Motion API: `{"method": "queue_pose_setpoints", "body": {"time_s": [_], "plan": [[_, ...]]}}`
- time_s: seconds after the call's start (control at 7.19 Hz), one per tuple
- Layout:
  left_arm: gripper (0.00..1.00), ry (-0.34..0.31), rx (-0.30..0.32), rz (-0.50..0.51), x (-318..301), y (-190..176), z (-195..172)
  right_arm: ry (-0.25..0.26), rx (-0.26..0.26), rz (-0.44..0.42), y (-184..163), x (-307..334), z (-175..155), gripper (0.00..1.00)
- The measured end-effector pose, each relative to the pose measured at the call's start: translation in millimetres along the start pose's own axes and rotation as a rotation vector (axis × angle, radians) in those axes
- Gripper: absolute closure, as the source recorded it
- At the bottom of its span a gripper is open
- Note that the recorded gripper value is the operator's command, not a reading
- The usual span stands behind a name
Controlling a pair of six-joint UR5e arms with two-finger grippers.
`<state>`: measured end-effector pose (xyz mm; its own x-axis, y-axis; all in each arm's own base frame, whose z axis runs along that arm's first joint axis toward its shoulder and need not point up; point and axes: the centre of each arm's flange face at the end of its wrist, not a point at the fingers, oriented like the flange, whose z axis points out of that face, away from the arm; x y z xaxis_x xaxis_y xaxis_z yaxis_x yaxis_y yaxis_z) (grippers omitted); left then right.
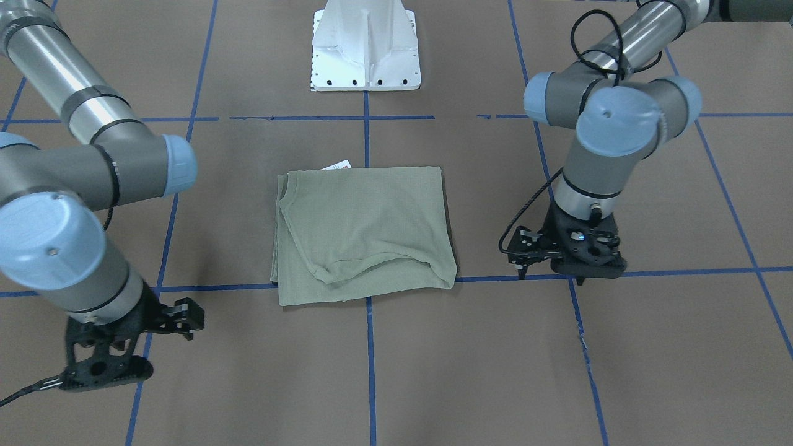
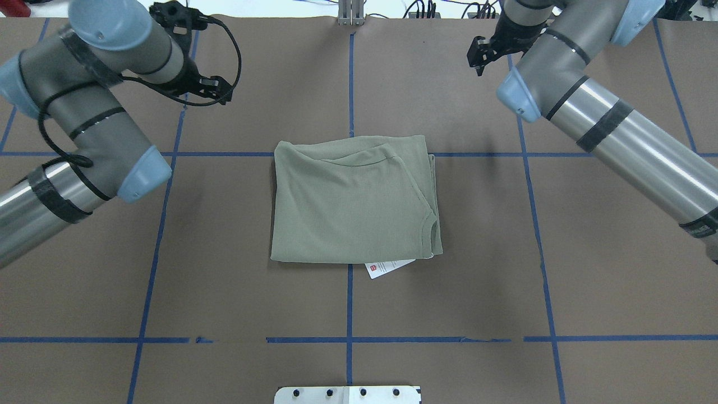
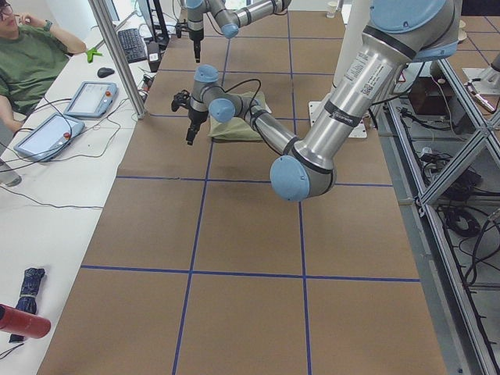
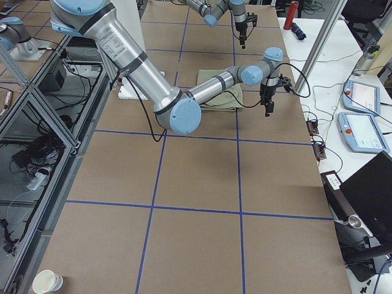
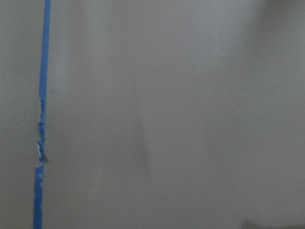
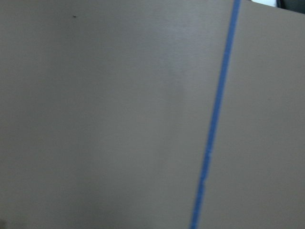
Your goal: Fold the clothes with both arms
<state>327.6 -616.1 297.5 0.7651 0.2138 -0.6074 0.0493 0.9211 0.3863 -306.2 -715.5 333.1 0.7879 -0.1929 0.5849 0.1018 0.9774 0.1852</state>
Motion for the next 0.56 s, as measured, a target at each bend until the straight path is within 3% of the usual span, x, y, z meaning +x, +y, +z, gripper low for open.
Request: {"method": "queue_pose_setpoints", "body": {"time_s": [0.28,0.56], "plan": [[0.0,-0.101,-0.04,0.175,-124.9,-5.4,-62.5,0.009,-0.056,-0.151,28.5,150.9,-23.1,0.0],[0.0,-0.108,-0.096,0.238,-262.1,28.0,-98.3,0.009,-0.067,-0.17,102.5,259.0,-38.6,0.0]]}}
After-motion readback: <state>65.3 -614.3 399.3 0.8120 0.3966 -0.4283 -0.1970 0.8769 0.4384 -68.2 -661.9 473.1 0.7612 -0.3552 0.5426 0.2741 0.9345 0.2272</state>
